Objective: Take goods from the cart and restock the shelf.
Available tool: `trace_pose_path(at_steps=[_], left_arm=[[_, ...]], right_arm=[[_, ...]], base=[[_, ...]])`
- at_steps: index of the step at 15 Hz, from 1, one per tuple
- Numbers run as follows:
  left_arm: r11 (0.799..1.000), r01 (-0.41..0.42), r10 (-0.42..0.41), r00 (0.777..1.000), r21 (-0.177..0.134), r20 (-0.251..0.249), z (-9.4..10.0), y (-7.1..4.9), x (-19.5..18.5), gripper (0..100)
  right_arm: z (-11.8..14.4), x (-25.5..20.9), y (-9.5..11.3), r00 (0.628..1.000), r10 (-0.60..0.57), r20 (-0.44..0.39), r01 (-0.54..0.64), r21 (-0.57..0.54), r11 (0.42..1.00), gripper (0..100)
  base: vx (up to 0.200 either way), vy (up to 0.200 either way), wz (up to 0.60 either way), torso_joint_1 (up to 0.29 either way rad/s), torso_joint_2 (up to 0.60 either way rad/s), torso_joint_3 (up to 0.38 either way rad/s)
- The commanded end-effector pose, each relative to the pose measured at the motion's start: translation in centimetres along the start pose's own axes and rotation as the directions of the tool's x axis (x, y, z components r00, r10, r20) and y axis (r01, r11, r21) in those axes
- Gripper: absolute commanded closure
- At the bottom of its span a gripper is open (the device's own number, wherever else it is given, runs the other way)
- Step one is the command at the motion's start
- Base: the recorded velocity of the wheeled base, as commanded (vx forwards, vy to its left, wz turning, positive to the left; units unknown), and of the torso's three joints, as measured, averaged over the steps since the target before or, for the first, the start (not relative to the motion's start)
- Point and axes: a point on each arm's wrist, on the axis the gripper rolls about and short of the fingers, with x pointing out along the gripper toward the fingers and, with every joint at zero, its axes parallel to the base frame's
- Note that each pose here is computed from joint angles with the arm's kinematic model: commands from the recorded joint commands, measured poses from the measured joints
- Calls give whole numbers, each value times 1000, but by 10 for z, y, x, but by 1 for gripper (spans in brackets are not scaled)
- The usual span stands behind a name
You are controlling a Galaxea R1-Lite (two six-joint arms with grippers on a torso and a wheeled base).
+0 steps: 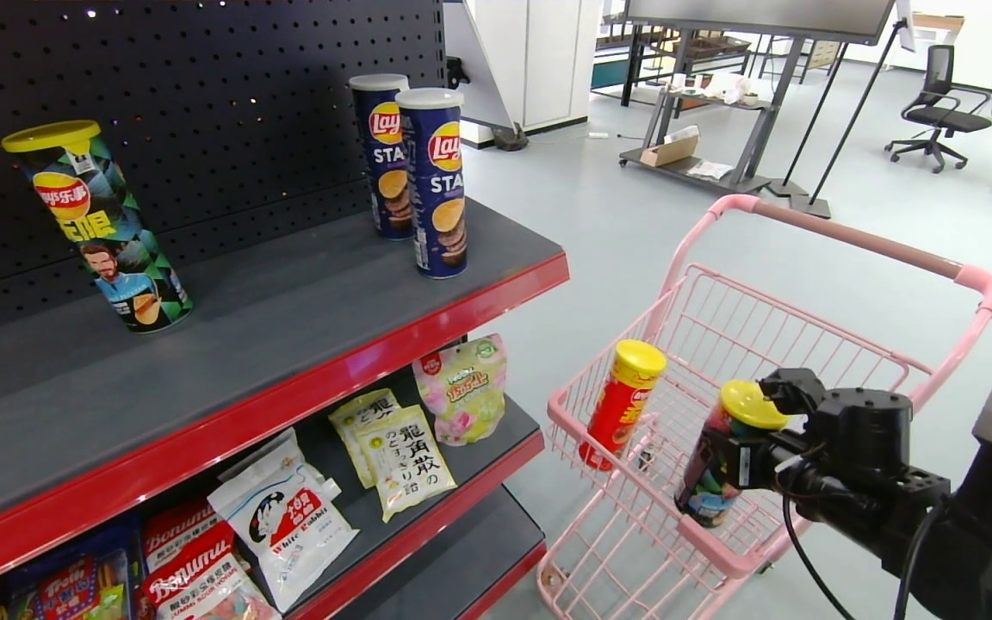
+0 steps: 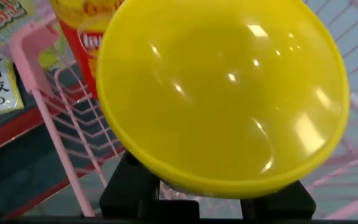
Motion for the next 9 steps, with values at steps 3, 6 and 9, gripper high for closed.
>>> trace_pose_path(at_steps=[3, 6, 9], left_arm=[[1000, 1, -1, 1000, 0, -1, 0, 0, 0, 0], [1000, 1, -1, 1000, 0, -1, 0, 0, 0, 0], [1000, 1, -1, 1000, 0, -1, 0, 0, 0, 0]], right_arm=[[84, -24, 1, 983, -5, 181, 18, -69, 997, 100], [153, -88, 3, 979, -20, 203, 36, -71, 997, 100], [174, -140, 11, 959, 35, 281, -16, -68, 998, 100]], base=[[0, 0, 0, 0, 0, 0], [0, 0, 0, 0, 0, 0], [0, 0, 0, 0, 0, 0]])
